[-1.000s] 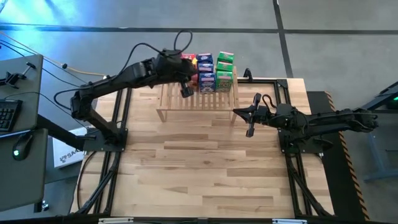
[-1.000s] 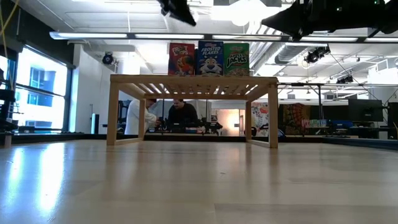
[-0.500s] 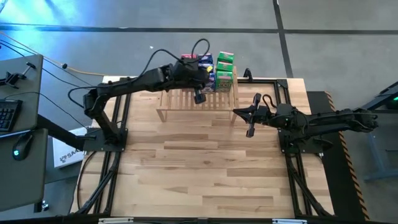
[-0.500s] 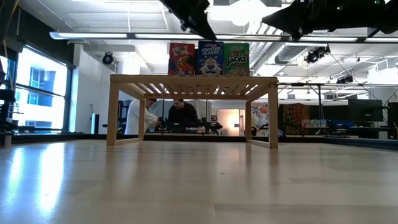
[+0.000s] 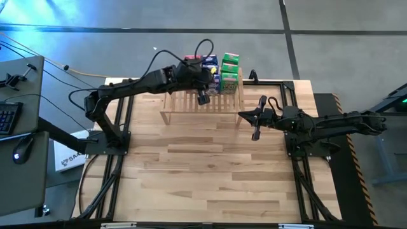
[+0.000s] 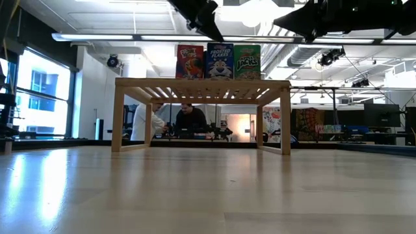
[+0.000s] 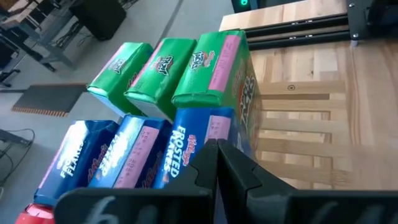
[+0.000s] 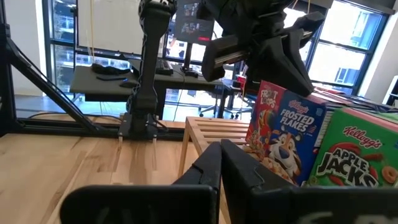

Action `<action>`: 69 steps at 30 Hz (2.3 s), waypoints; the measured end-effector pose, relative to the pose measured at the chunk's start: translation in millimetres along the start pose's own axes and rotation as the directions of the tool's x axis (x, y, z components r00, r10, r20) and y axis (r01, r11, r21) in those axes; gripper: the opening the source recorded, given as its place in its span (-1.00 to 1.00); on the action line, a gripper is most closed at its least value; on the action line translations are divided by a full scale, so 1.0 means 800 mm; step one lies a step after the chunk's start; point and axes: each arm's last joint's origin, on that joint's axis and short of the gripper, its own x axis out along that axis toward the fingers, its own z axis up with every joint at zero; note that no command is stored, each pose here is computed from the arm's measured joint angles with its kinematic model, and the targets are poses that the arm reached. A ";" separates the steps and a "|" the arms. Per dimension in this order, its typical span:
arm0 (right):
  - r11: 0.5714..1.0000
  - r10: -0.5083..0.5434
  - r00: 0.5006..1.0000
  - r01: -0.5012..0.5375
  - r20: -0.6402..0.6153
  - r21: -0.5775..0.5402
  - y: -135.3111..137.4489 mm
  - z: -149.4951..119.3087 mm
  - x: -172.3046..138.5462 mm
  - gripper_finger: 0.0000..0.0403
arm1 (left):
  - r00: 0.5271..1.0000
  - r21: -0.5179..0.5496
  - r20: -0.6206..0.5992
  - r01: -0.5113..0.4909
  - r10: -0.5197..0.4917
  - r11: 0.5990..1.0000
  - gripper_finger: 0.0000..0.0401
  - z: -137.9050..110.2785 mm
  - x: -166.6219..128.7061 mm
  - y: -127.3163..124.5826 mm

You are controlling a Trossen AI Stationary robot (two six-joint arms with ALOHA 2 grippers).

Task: Stack cereal on shelf
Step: Adjust the blue cereal box on the shelf, then return to Home Position

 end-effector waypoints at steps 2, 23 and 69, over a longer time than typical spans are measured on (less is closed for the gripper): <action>1.000 0.000 1.000 0.000 0.000 0.000 0.000 0.000 0.000 -1.00 | 1.000 0.003 0.008 0.005 -0.005 1.000 -1.00 0.002 -0.001 -0.003; 1.000 0.000 1.000 0.000 0.000 0.000 0.000 0.000 0.000 -1.00 | 0.999 0.019 -0.032 -0.036 0.037 0.999 -1.00 -0.001 -0.002 -0.004; 0.995 0.101 0.995 -0.101 -0.023 -0.003 0.004 -0.005 0.000 -1.00 | 0.929 -0.007 0.281 0.252 -0.240 0.968 -1.00 -0.031 -0.038 -0.058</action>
